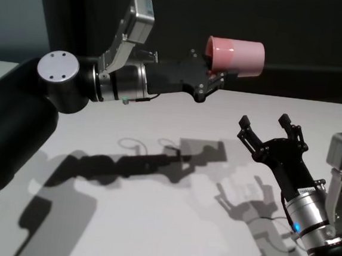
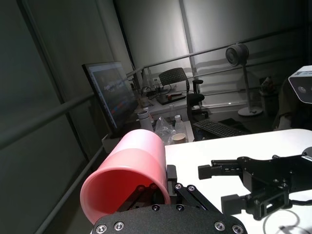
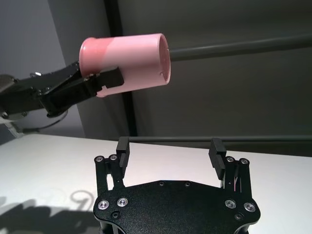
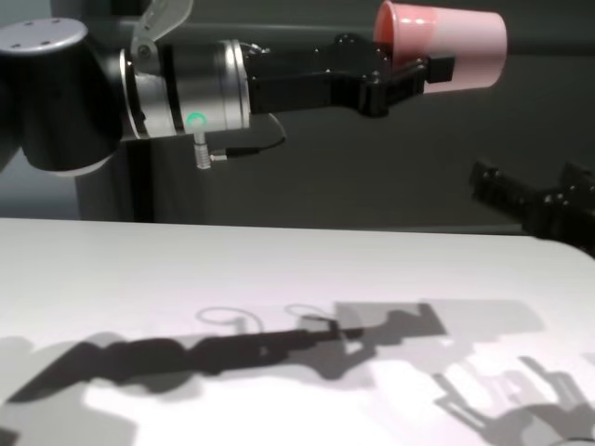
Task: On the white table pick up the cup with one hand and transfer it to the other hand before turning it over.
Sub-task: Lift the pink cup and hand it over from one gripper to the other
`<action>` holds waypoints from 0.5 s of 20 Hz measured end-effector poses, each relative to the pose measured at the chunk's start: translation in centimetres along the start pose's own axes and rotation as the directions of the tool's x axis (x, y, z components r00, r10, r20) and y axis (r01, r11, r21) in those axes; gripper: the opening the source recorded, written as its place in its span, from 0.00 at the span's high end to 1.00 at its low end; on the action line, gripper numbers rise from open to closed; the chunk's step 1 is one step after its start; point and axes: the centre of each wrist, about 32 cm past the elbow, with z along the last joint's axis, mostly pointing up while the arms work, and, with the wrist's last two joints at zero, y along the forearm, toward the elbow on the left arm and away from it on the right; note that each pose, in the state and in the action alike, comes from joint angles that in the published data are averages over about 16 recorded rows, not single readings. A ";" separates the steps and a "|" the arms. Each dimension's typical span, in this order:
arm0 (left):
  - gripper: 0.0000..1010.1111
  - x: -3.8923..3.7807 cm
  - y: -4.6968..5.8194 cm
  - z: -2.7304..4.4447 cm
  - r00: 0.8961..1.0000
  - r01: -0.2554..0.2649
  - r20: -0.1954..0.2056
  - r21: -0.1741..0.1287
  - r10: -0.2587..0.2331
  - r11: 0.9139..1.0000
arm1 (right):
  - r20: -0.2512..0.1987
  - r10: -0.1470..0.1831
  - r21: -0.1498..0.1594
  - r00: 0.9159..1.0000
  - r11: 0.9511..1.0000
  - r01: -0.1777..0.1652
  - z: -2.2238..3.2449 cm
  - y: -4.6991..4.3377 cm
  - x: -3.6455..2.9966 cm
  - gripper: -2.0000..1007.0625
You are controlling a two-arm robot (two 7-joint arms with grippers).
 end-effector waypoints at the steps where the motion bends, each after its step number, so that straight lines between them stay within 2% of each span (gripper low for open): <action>1: 0.96 0.00 0.0 0.00 1.000 0.000 0.000 0.000 0.000 1.000 | -0.033 0.014 0.016 0.999 1.000 -0.013 0.11 -0.05 0.22 0.00; 3: 0.96 0.00 0.0 0.00 1.000 0.000 0.000 0.000 0.000 1.000 | -0.111 0.044 0.051 0.993 0.998 -0.039 0.20 -0.11 0.77 0.00; 5: 0.96 0.00 0.0 0.00 1.000 0.000 0.001 0.000 0.000 1.000 | -0.192 0.075 0.089 0.978 0.994 -0.059 0.14 -0.11 1.37 0.00; 7: 0.96 0.00 0.0 0.00 1.000 0.000 0.001 0.000 0.000 1.000 | -0.276 0.110 0.131 0.955 0.989 -0.076 -0.04 -0.04 2.00 0.00; 8: 0.96 0.00 0.0 0.00 1.000 0.000 0.001 0.000 0.000 1.000 | -0.316 0.127 0.150 0.940 0.985 -0.083 -0.17 0.04 2.29 0.00; 10: 0.96 0.00 0.0 0.01 1.000 0.000 0.001 0.000 0.000 1.000 | -0.391 0.162 0.187 0.906 0.978 -0.095 -0.51 0.29 2.85 0.00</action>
